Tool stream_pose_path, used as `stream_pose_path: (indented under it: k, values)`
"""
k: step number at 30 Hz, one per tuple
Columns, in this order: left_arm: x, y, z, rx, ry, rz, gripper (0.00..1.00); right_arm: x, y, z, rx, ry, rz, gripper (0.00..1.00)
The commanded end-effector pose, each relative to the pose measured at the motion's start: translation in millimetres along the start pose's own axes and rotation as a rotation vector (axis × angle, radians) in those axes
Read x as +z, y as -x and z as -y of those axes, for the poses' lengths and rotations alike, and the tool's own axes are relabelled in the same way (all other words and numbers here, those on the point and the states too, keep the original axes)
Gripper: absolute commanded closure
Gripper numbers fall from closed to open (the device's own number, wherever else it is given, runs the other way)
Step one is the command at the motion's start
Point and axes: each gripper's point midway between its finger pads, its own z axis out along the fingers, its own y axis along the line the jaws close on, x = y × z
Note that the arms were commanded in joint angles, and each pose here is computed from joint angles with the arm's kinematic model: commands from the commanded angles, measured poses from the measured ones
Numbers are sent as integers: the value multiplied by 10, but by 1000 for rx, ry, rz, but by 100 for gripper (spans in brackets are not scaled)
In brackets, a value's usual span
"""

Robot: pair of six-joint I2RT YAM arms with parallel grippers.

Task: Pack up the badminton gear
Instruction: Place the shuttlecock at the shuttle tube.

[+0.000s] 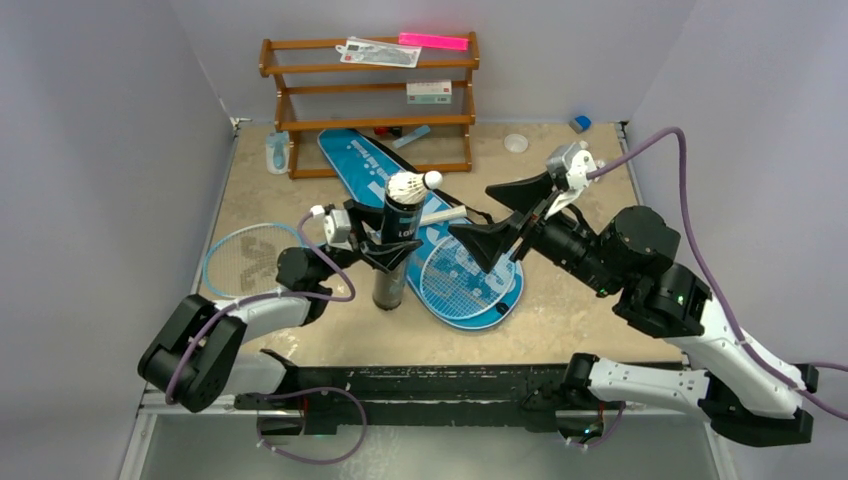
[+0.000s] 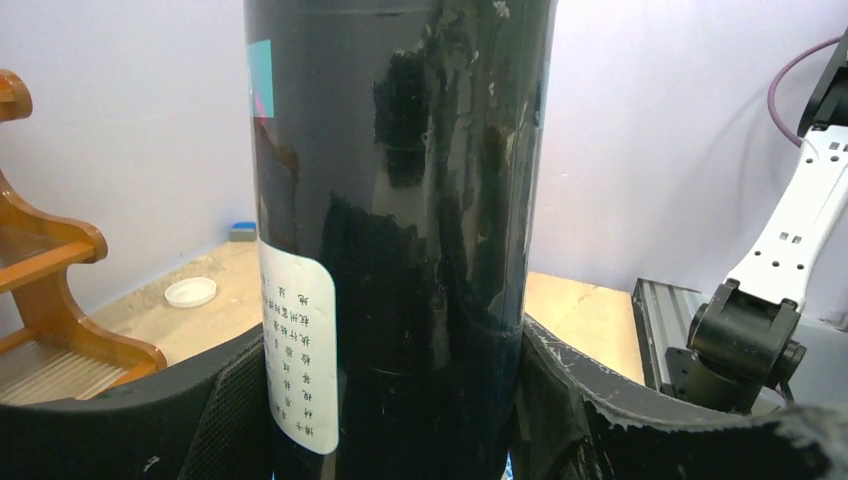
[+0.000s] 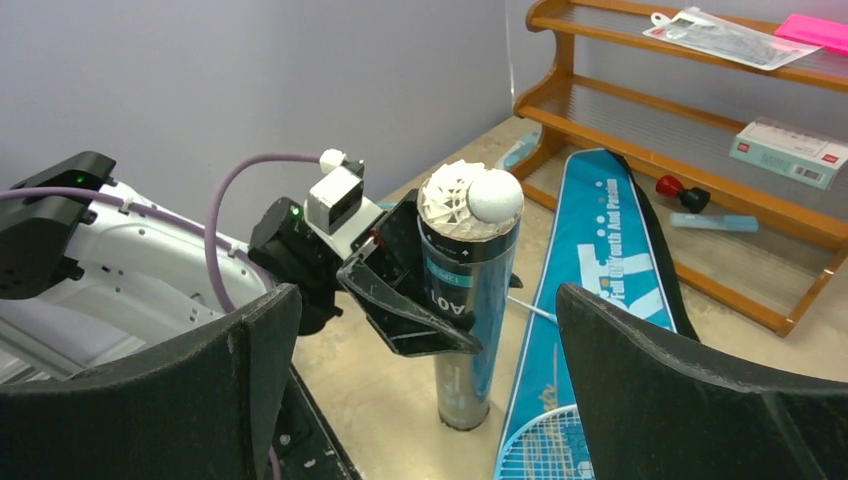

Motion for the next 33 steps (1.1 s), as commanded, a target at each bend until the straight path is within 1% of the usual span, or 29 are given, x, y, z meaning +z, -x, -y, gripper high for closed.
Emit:
stream_pose_path:
  k: [1, 6, 8, 12, 15, 16, 18, 23, 25, 29, 31, 33]
  values:
    - [23, 361, 107, 120, -47, 171, 69, 6, 170, 78, -10, -43, 79, 1]
    - [-68, 210, 124, 117, -25, 125, 67, 104, 157, 267, 26, -156, 116, 2]
    - [-109, 210, 136, 120, -12, 126, 67, 195, 139, 285, 52, -170, 142, 2]
    - [-147, 202, 163, 120, -4, 110, 67, 435, 156, 195, 83, -129, 194, 5]
    - [-174, 196, 174, 125, 4, 96, 67, 624, 105, 15, 68, -32, 190, 9]
    - [-182, 196, 185, 127, 5, 93, 67, 670, 121, -56, 61, 7, 206, 11]
    - [-203, 189, 189, 127, 13, 85, 67, 727, 86, -152, 55, 60, 207, 12]
    - [-236, 200, 188, 139, 29, 73, 66, 819, -9, -183, 45, 79, 189, 15]
    - [-240, 209, 189, 145, 32, 71, 66, 823, -35, -192, 41, 87, 189, 20]
    - [-248, 203, 196, 149, 31, 68, 66, 820, -87, -182, 39, 88, 192, 35]
    - [-251, 203, 196, 150, 31, 69, 66, 815, -113, -185, 41, 90, 185, 39]
    - [-252, 200, 199, 150, 30, 70, 66, 810, -134, -187, 45, 93, 181, 39]
